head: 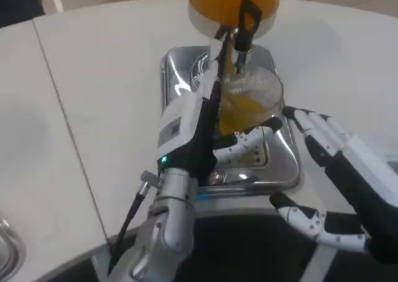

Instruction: Grasp the cup under the faucet to collect the drink, then remove the cup.

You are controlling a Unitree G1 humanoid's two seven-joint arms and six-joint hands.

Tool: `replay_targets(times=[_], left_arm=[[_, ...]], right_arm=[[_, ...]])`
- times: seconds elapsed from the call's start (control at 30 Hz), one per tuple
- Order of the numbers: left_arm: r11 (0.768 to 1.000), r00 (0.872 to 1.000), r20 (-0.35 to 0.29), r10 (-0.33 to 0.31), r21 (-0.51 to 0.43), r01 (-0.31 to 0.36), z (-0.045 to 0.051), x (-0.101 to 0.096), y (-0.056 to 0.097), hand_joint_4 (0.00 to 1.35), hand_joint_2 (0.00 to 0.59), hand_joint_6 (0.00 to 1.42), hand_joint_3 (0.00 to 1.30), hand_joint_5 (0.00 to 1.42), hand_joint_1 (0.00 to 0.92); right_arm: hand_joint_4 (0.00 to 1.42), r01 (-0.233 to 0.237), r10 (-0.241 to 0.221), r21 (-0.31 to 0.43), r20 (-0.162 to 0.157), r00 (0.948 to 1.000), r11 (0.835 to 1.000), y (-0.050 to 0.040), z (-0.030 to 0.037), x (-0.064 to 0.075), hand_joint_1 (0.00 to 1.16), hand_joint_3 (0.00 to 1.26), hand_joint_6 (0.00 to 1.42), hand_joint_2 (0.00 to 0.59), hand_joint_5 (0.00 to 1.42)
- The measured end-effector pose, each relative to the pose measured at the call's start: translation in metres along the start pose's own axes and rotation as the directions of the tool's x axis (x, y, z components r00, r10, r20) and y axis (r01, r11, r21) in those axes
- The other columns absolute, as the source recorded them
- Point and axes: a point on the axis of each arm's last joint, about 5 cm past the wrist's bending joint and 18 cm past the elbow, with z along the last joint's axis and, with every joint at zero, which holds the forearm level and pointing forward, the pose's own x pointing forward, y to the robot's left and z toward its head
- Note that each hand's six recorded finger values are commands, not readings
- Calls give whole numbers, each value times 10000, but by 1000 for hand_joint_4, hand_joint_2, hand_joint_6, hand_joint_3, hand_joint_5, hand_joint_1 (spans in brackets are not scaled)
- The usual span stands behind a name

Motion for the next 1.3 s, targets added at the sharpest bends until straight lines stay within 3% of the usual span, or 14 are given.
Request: replay_targets(times=[0.07, 0.27, 0.47, 0.63, 0.83, 0.97, 1.03, 1.1, 1.2, 1.3], left_arm=[[9999, 9999, 15, 131, 44, -131, 12, 35, 13, 145, 71, 715, 44, 509, 432], [9997, 9997, 100, 218, 105, -219, 24, 92, 24, 282, 67, 919, 179, 669, 444], [9995, 9996, 84, 279, 130, -280, 16, 88, -1, 337, 57, 1006, 241, 740, 436], [9994, 9996, 107, 278, 188, -280, 17, 78, -19, 264, 53, 915, 188, 622, 433], [9982, 9985, 56, 552, 214, -554, 19, 50, -57, 378, 47, 1059, 264, 742, 417], [9959, 9961, -14, 881, 224, -880, 21, 14, -101, 508, 47, 1259, 393, 912, 413], [9937, 9942, -85, 1072, 325, -1069, 30, -2, -134, 635, 50, 1407, 491, 1043, 425], [9922, 9933, -58, 1158, 479, -1154, 45, -9, -166, 810, 53, 1424, 626, 1204, 436], [9831, 9832, -284, 1801, 374, -1790, 55, -35, -248, 1084, 69, 1424, 877, 1399, 474], [9759, 9750, -437, 2178, 223, -2170, 32, -47, -265, 1081, 72, 1424, 963, 1424, 486]], right_arm=[[0, 1, 1, 132, -115, 9999, 9999, 3, -16, 45, 482, 0, 109, 416, 0], [0, -86, 96, 263, -360, 9993, 9996, 13, -52, 135, 480, 0, 111, 417, 0], [0, -136, 146, 277, -362, 9992, 9995, 10, -58, 172, 479, 0, 113, 418, 0], [0, -234, 254, 406, -490, 9985, 9989, 22, -70, 206, 478, 0, 113, 418, 0], [0, -368, 393, 506, -501, 9980, 9980, 16, -65, 218, 478, 0, 121, 419, 0], [0, -481, 514, 568, -587, 9970, 9972, 8, -74, 220, 475, 0, 124, 421, 0], [0, -465, 495, 521, -583, 9971, 9976, -1, -74, 223, 472, 0, 125, 424, 0], [0, -476, 501, 451, -575, 9971, 9979, -11, -74, 226, 470, 0, 126, 425, 0], [0, -566, 595, 461, -647, 9961, 9973, -14, -79, 224, 467, 0, 127, 426, 0], [0, -581, 612, 465, -668, 9959, 9972, -11, -77, 225, 465, 0, 128, 427, 0]])
